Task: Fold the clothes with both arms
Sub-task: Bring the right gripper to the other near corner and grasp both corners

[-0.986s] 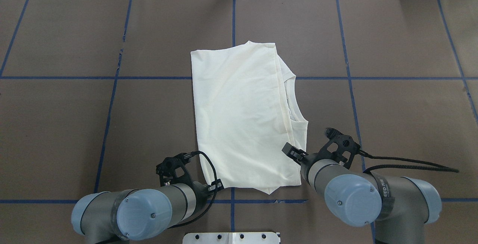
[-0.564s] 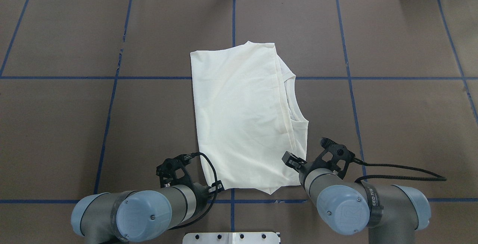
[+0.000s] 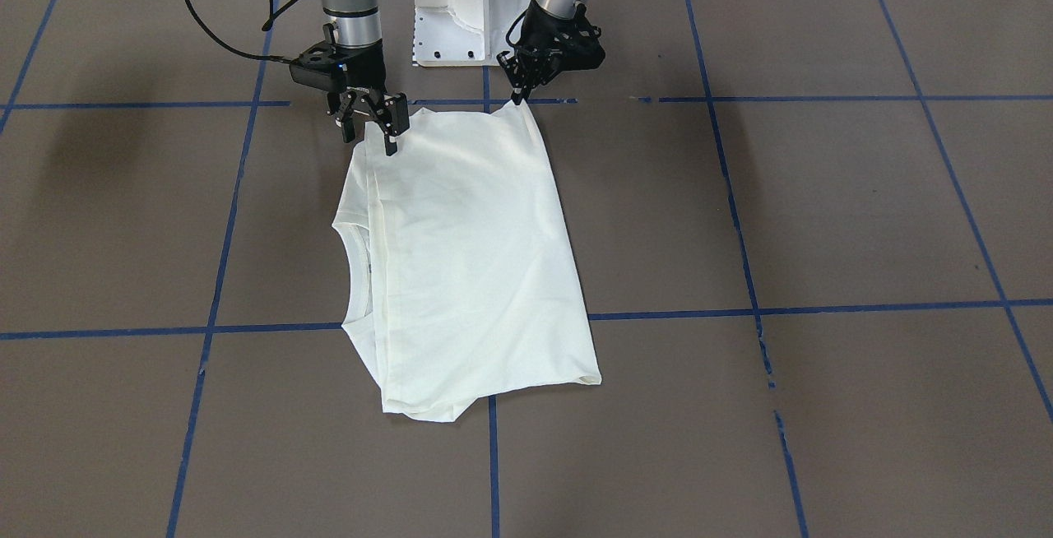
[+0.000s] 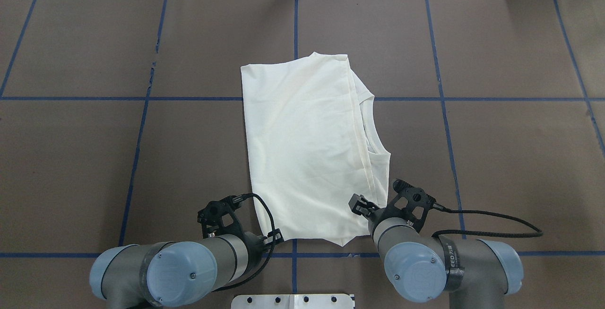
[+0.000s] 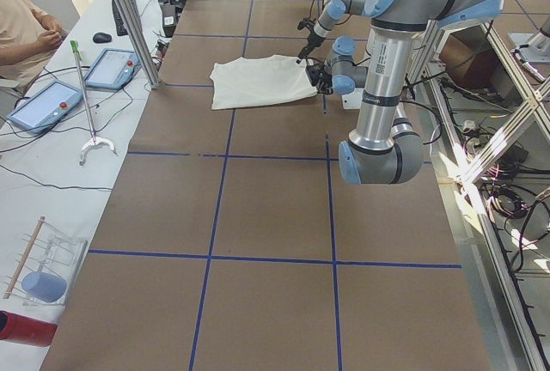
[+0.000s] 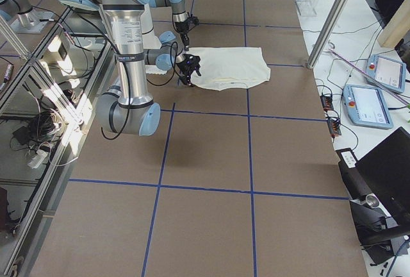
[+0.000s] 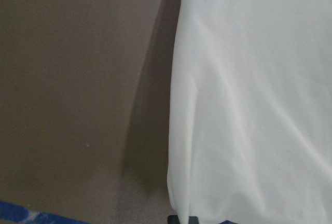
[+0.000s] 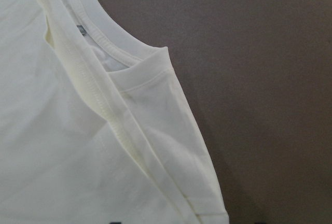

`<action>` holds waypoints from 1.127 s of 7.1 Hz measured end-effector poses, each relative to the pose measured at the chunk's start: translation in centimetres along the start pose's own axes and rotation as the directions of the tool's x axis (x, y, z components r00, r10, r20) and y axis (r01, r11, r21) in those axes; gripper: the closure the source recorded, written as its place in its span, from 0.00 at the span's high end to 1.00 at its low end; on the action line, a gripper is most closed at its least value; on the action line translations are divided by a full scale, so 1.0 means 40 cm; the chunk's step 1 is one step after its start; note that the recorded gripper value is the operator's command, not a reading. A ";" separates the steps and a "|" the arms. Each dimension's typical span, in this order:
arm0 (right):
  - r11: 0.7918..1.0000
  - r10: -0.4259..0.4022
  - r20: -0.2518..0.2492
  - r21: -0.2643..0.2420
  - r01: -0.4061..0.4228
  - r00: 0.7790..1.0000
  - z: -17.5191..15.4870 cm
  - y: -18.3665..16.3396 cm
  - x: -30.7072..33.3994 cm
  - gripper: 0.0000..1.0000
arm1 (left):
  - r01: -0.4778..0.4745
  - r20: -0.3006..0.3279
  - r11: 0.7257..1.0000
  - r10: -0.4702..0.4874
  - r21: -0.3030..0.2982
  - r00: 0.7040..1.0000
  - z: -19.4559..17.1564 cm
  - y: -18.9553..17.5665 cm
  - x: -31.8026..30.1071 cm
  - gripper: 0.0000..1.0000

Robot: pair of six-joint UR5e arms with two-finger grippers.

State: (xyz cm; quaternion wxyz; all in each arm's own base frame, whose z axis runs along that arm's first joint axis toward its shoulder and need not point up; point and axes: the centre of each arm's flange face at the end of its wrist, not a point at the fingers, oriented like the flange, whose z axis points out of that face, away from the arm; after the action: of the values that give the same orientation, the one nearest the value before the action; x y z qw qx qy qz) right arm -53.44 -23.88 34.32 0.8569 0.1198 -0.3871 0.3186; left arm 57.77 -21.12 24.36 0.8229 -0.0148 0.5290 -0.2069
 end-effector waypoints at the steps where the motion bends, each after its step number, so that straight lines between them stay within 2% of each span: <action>1: 1.000 -0.009 -0.009 0.008 0.009 1.000 0.007 0.002 0.006 0.89 | 0.000 0.000 1.000 0.000 0.000 1.000 0.000 0.000 -0.002 0.00; 2: 1.000 -0.019 -0.024 0.016 0.020 1.000 0.009 0.002 0.011 0.76 | 0.002 0.001 1.000 -0.002 0.001 1.000 0.001 0.000 -0.003 0.00; 3: 0.999 -0.027 -0.039 0.023 0.028 0.999 0.008 0.001 0.011 0.54 | 0.006 0.002 1.000 -0.006 0.001 1.000 0.001 0.000 -0.004 0.00; 5: 0.999 -0.027 -0.037 0.023 0.028 0.999 0.000 0.007 -0.004 0.54 | 0.010 0.003 1.000 -0.010 0.001 1.000 0.002 0.000 -0.006 0.00; 6: 0.999 -0.027 -0.035 0.023 0.028 0.999 -0.002 0.008 -0.007 0.41 | 0.011 0.002 1.000 -0.011 0.000 1.000 0.001 0.000 -0.006 0.00; 8: 0.999 -0.023 -0.033 0.023 0.024 0.999 -0.004 0.009 -0.010 0.07 | 0.012 -0.001 1.000 -0.012 0.000 1.000 -0.001 0.000 -0.002 0.00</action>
State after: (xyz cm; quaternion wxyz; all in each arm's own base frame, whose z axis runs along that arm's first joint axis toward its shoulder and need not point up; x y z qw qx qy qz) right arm -53.77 -23.74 33.89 0.8654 0.1290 -0.3679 0.3148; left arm 57.72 -21.07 24.41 0.8213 -0.0178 0.5295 -0.2116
